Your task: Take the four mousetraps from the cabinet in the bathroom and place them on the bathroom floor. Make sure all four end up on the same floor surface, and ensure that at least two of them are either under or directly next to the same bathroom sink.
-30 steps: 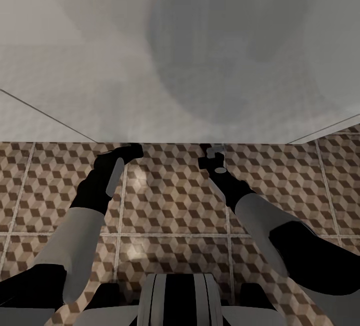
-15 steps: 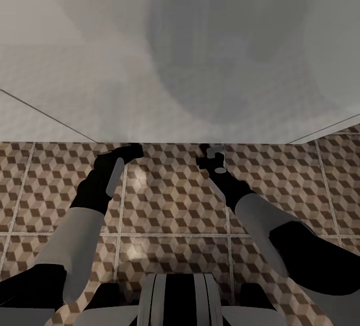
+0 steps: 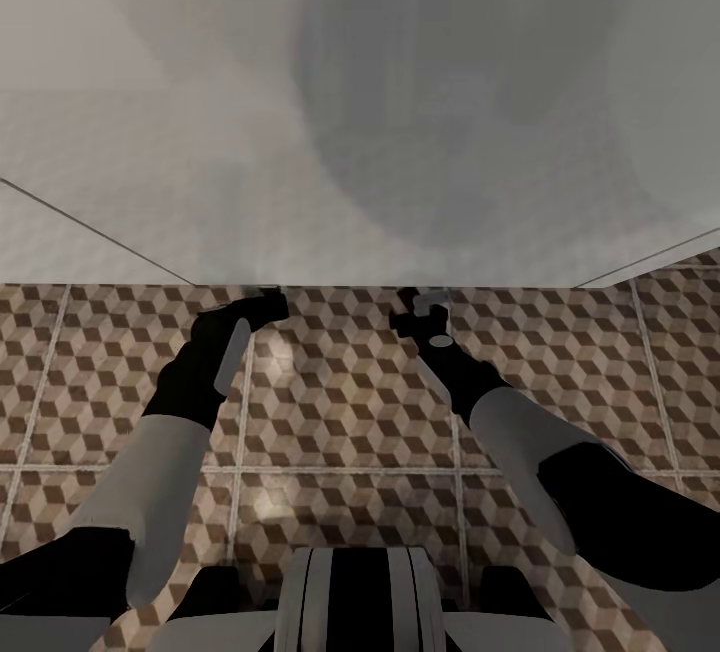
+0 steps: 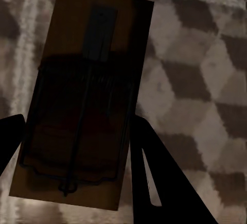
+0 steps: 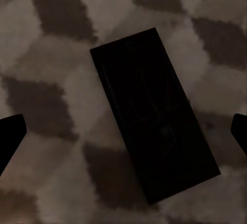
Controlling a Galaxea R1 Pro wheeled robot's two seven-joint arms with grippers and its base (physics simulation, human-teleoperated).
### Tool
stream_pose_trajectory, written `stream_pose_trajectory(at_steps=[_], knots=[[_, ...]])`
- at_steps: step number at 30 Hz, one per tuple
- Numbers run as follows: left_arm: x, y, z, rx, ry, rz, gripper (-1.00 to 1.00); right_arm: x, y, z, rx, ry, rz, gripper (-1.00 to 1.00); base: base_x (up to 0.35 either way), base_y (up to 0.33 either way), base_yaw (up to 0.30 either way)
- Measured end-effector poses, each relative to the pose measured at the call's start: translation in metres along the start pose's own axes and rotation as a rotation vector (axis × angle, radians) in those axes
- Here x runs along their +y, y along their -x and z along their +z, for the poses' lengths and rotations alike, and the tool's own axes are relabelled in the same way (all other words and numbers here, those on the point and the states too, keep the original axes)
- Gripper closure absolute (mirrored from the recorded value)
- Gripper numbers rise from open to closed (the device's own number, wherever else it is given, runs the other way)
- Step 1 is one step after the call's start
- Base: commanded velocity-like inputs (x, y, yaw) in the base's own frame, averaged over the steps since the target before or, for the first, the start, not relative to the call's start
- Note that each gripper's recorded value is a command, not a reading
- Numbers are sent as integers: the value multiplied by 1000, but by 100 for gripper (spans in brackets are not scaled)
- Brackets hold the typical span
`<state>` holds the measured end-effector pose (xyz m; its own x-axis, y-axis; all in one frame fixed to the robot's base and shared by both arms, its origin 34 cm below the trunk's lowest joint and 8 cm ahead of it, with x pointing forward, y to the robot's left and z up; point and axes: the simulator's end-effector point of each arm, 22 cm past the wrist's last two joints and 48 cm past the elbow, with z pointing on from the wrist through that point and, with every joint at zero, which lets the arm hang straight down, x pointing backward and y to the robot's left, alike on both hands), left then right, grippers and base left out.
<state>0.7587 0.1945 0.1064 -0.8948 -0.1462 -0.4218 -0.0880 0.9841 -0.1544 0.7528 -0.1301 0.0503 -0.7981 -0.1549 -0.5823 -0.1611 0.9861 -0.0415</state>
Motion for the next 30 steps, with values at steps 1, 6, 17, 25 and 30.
stream_pose_trajectory(at_steps=[1,6,17,25,30], knots=[[0,-5,2,10,1,-1,100,0,1,0,-5,0,1,-100,0,0,0],[-2,-49,14,108,3,-7,100,9,10,-1,-38,11,8,-100,0,0,0],[-8,-58,20,144,2,-6,100,22,19,-3,-72,29,18,-100,0,0,0],[-11,-44,26,146,2,0,100,33,19,-4,-81,78,16,-100,0,0,0],[-12,-36,27,142,3,3,100,37,23,-6,-109,93,19,-100,0,0,0]])
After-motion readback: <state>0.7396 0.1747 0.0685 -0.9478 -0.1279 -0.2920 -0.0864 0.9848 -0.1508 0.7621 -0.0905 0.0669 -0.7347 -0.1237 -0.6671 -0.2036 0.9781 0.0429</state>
